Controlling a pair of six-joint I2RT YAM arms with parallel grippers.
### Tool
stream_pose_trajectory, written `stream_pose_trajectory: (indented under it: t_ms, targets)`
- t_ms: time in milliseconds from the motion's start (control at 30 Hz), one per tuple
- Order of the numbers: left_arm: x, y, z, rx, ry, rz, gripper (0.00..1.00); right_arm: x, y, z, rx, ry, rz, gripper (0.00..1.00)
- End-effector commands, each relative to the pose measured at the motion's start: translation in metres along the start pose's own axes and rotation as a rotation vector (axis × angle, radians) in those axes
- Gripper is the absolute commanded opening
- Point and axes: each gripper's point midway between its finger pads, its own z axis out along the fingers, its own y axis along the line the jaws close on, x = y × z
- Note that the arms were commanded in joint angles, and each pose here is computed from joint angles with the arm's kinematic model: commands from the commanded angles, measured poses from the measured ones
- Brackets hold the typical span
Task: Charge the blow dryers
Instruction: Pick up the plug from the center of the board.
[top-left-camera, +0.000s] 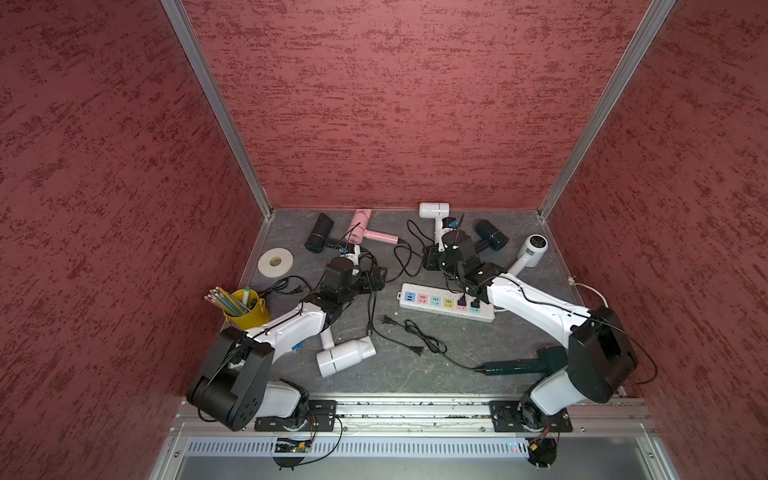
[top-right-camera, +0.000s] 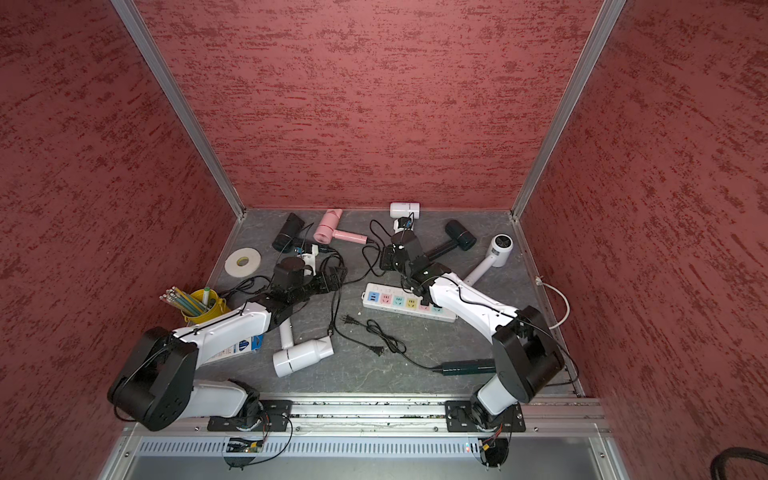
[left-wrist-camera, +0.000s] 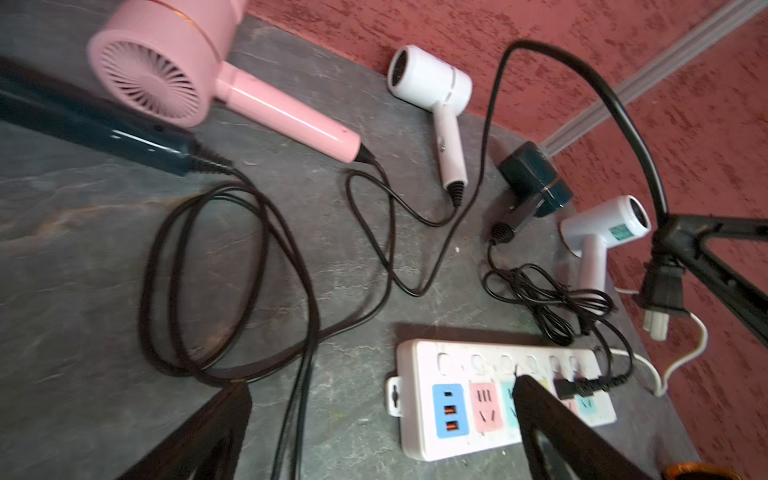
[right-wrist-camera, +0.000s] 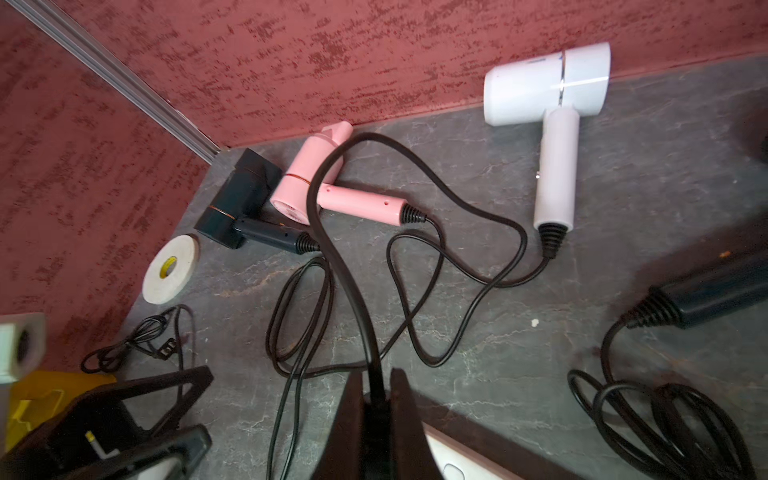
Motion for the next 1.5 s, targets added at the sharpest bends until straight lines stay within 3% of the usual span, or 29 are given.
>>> stream_pose_trajectory:
  t_ms: [0,167,367,700,1067,1200,1367,1467]
  targets:
    - [-0.009,-0.043,-0.006,0.158,-0.023,0.084,1.00,-0.008,0.015,-0.014,-0.114,-0.058,0.037,0.00]
    - [0.002,-0.077,-0.007,0.312,0.016,0.118,1.00,-0.001,0.019,-0.026,-0.196,-0.099,0.085,0.00]
    - [0.014,-0.090,0.001,0.381,0.076,0.112,1.00,-0.002,0.018,-0.030,-0.237,-0.160,0.169,0.00]
    - [0.034,-0.105,0.017,0.410,0.163,0.127,0.94,-0.010,0.031,-0.028,-0.295,-0.204,0.261,0.00]
    - [0.039,-0.102,0.023,0.378,0.168,0.148,0.75,0.003,0.043,-0.025,-0.337,-0.114,0.338,0.00]
    - [0.041,-0.104,0.024,0.389,0.177,0.144,0.75,0.008,0.048,-0.025,-0.352,-0.097,0.345,0.00]
    - [0.042,-0.103,0.025,0.387,0.176,0.145,0.83,0.016,0.046,-0.017,-0.347,-0.080,0.356,0.00]
    - [0.040,-0.101,0.024,0.376,0.167,0.147,0.78,0.020,0.047,-0.015,-0.344,-0.069,0.356,0.00]
